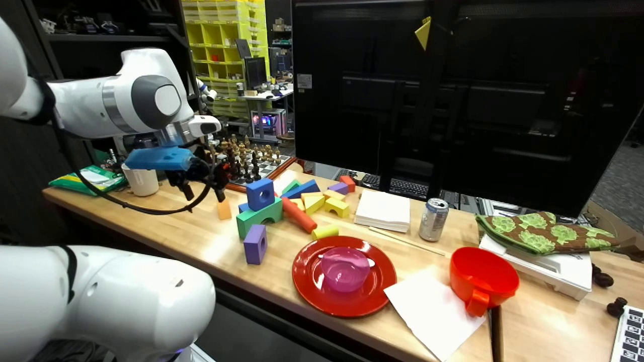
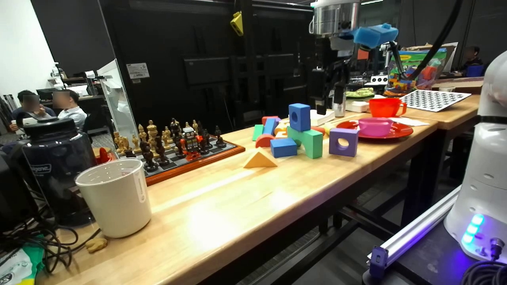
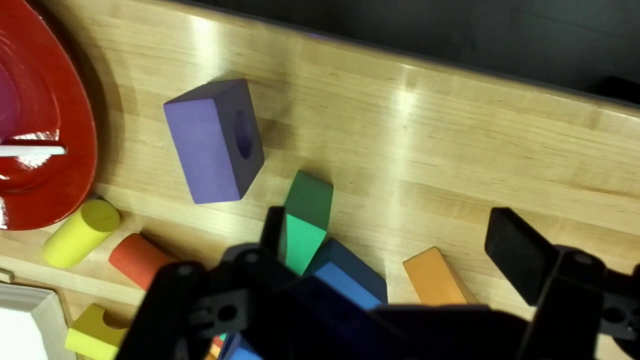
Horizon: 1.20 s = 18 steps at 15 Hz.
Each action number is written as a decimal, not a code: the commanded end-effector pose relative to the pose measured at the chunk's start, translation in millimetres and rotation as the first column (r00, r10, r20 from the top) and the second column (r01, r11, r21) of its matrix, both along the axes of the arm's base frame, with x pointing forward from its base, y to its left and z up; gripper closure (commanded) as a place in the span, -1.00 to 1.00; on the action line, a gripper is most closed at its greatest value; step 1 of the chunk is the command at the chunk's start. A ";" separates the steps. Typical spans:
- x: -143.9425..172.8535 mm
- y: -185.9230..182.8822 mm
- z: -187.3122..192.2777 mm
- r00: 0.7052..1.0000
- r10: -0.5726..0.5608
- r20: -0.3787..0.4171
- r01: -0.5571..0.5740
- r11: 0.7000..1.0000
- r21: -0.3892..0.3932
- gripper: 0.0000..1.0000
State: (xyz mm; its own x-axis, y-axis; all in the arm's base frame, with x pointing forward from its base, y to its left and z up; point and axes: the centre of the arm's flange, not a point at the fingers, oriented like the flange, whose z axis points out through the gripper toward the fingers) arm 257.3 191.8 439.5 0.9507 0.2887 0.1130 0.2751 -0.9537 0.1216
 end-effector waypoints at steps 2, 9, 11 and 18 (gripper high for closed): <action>1.8 -15.0 -6.1 1.000 0.008 0.006 -0.007 0.999 -0.046 -1.00; 8.8 -46.6 -20.3 1.000 0.007 0.001 -0.007 0.995 -0.102 -1.00; 11.8 -57.1 -21.6 1.000 0.021 -0.007 -0.022 0.993 -0.113 -1.00; 24.3 -80.5 -32.4 0.997 0.062 -0.038 -0.067 0.986 -0.150 -1.00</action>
State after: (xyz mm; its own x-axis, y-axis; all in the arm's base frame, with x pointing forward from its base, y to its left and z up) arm 286.2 129.5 426.4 0.9398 0.3373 0.0544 0.3161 -0.9188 0.2366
